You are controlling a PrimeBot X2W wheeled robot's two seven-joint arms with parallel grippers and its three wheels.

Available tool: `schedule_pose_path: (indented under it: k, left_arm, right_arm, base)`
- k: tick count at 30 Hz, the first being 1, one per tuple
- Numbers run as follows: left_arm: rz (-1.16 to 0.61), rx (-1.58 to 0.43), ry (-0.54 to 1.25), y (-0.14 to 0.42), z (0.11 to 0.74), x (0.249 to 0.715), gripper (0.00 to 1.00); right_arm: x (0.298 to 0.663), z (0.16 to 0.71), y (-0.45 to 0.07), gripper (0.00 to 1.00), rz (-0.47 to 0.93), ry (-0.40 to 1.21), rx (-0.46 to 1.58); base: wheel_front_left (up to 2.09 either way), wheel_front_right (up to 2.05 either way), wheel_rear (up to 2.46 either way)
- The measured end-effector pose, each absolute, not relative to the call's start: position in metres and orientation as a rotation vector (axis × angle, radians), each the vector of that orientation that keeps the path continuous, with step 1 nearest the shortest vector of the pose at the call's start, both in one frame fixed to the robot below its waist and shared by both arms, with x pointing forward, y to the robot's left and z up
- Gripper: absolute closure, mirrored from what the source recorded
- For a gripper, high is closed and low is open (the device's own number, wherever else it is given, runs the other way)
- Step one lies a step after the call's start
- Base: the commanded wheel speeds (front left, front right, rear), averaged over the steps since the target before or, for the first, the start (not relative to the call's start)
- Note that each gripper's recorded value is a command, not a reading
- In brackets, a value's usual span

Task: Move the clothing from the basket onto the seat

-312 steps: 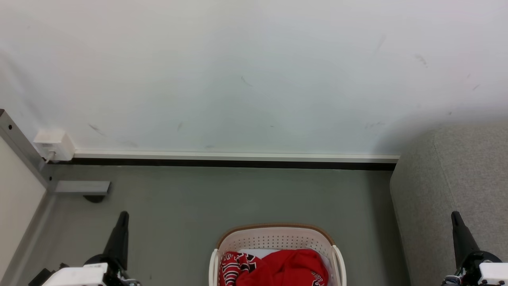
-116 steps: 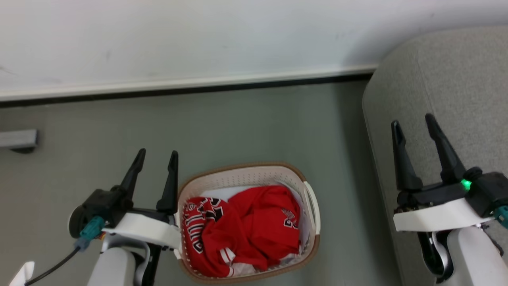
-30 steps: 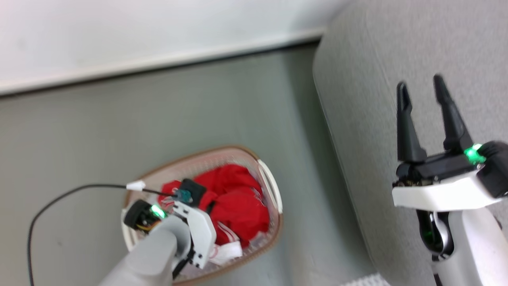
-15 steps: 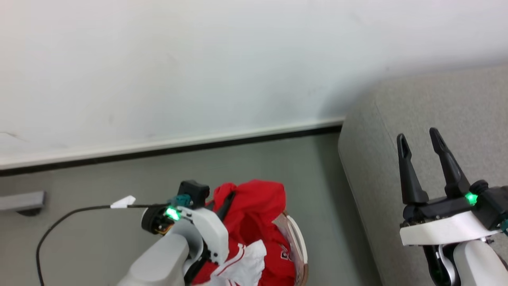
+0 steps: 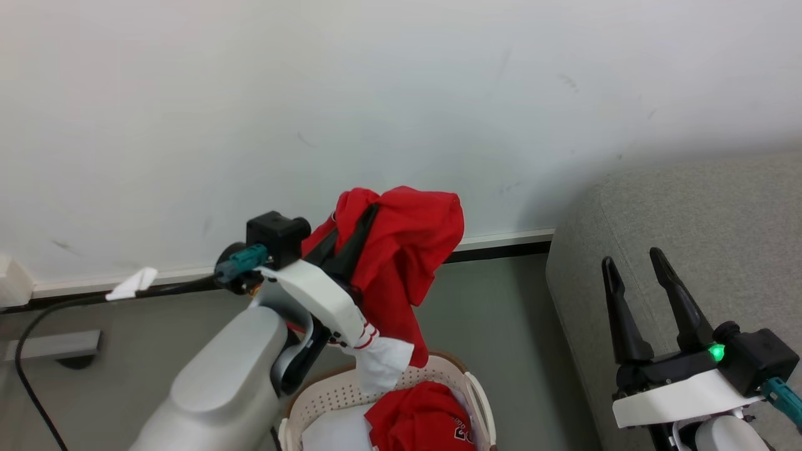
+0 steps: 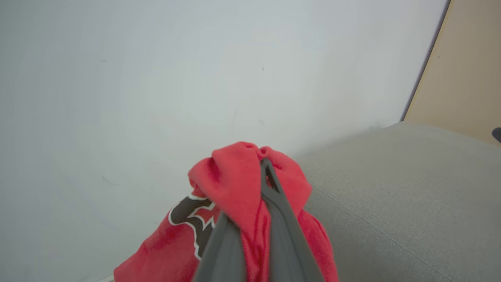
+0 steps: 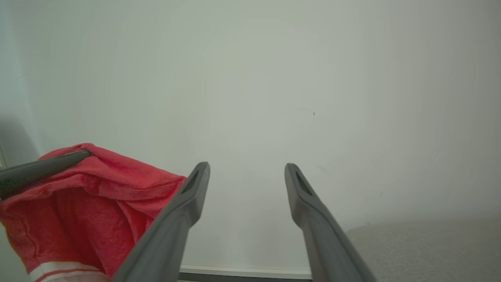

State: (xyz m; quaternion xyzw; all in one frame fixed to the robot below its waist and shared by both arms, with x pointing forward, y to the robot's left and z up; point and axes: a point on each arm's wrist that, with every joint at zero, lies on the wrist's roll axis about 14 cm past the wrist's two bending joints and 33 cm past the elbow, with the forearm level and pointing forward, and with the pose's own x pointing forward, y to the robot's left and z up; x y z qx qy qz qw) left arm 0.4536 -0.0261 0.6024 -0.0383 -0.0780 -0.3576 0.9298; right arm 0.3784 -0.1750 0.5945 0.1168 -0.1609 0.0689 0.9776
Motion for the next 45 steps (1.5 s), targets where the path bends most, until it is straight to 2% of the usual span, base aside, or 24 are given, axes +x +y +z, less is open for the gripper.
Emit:
schedule_pose_path:
  k: [5, 15, 27, 33, 45]
  left_arm:
    - [-0.736, -0.091, -0.233, -0.028, 0.637, 0.452, 1.00]
    - [-0.757, -0.091, -0.266, -0.032, 0.656, 0.445, 1.00]
    - [-0.757, -0.088, -0.250, -0.029, 0.655, 0.443, 1.00]
    - [-0.755, -0.085, -0.253, -0.027, 0.656, 0.441, 1.00]
    - [-0.815, -0.091, -0.260, -0.040, 0.659, 0.411, 1.00]
  right_arm:
    - [0.374, 0.590, -0.168, 0.00, 0.156, -0.309, 0.241]
    - [0.374, 0.581, -0.150, 0.00, 0.213, -0.277, 0.233]
    - [0.373, 0.578, -0.080, 0.00, 0.456, -0.229, 0.208]
    - [0.381, 0.575, -0.064, 0.00, 0.510, -0.201, 0.191]
    - [0.397, 0.512, -0.030, 0.00, 0.598, 0.062, 0.209]
  base:
    - [0.00, 0.00, 0.00]
    - [0.00, 0.00, 0.00]
    - [0.00, 0.00, 0.00]
    - [0.00, 0.00, 0.00]
    - [0.00, 0.00, 0.00]
